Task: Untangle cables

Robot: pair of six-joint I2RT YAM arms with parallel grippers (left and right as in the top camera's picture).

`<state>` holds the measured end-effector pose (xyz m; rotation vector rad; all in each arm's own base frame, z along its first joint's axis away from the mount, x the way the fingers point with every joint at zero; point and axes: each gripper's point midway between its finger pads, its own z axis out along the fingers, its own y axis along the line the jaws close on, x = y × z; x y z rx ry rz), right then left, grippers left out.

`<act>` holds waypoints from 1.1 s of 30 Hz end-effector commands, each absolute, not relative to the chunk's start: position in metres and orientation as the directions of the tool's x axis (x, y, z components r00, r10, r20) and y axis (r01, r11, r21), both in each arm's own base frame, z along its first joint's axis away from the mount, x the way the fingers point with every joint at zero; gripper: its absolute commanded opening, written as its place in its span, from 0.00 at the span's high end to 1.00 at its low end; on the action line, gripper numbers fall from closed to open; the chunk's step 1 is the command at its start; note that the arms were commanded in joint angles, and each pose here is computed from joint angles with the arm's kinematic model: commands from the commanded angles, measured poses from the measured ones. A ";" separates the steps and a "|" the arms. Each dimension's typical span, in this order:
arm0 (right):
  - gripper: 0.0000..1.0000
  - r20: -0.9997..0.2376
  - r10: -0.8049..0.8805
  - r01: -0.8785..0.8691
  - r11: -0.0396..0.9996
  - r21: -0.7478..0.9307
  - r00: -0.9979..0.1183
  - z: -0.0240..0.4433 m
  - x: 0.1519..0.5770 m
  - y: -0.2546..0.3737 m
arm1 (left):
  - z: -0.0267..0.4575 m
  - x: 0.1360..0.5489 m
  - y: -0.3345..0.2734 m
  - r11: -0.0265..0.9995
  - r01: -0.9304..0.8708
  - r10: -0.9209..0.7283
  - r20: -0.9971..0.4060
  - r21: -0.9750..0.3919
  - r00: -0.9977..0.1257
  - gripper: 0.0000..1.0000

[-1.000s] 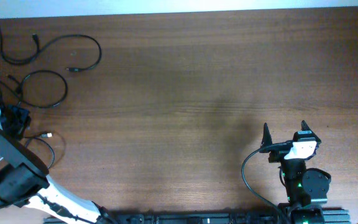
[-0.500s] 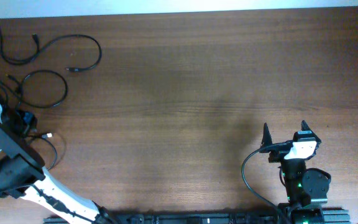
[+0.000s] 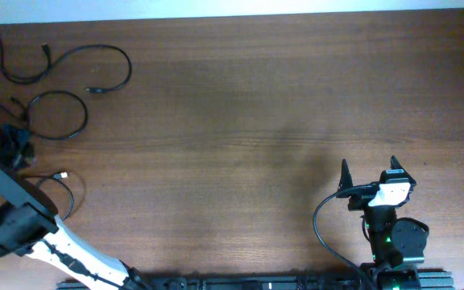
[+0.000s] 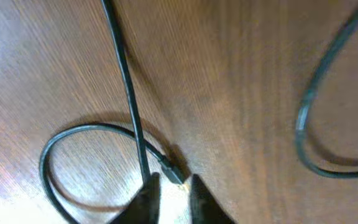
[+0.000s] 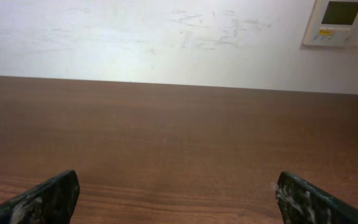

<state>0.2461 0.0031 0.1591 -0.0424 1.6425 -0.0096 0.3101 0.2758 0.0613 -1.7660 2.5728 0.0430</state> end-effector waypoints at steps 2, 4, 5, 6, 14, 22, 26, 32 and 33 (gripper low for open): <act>0.02 -0.996 -0.037 -0.013 0.999 -0.036 -0.076 0.156 0.246 0.001 | 0.030 0.295 0.266 0.338 -0.940 -0.941 0.015 0.042 -0.337 0.93; 0.02 -0.996 -0.037 -0.013 0.999 -0.036 -0.076 0.156 0.246 0.001 | 0.020 0.291 0.264 0.320 -0.946 -0.947 0.019 0.047 -0.320 0.99; 0.02 -0.996 -0.037 -0.013 0.999 -0.036 -0.076 0.156 0.246 0.001 | 0.019 0.291 0.264 0.321 -0.946 -0.947 0.017 0.048 -0.320 0.99; 0.02 -0.996 -0.037 -0.013 0.999 -0.036 -0.076 0.156 0.246 0.001 | 0.018 0.290 0.265 0.320 -0.946 -0.947 0.010 0.054 -0.320 0.99; 0.02 -0.996 -0.037 -0.013 0.999 -0.036 -0.076 0.156 0.246 0.001 | 0.029 0.307 0.284 0.336 -0.941 -0.938 -0.075 0.023 -0.337 0.93; 0.02 -0.996 -0.037 -0.013 0.999 -0.036 -0.076 0.156 0.246 0.001 | 0.066 0.294 0.300 0.314 -0.945 -0.942 -0.088 0.095 -0.323 0.96; 0.02 -0.996 -0.037 -0.013 0.999 -0.036 -0.076 0.156 0.246 0.001 | 0.042 0.280 0.288 0.283 -0.951 -0.956 -0.039 0.121 -0.290 0.99; 0.02 -0.996 -0.037 -0.013 0.999 -0.036 -0.076 0.156 0.246 0.001 | 0.021 0.289 0.277 0.288 -0.957 -0.957 -0.011 0.041 -0.288 0.99; 0.02 -0.996 -0.037 -0.013 0.999 -0.036 -0.076 0.156 0.246 0.001 | 0.020 0.289 0.277 0.287 -0.957 -0.958 -0.009 0.042 -0.288 0.99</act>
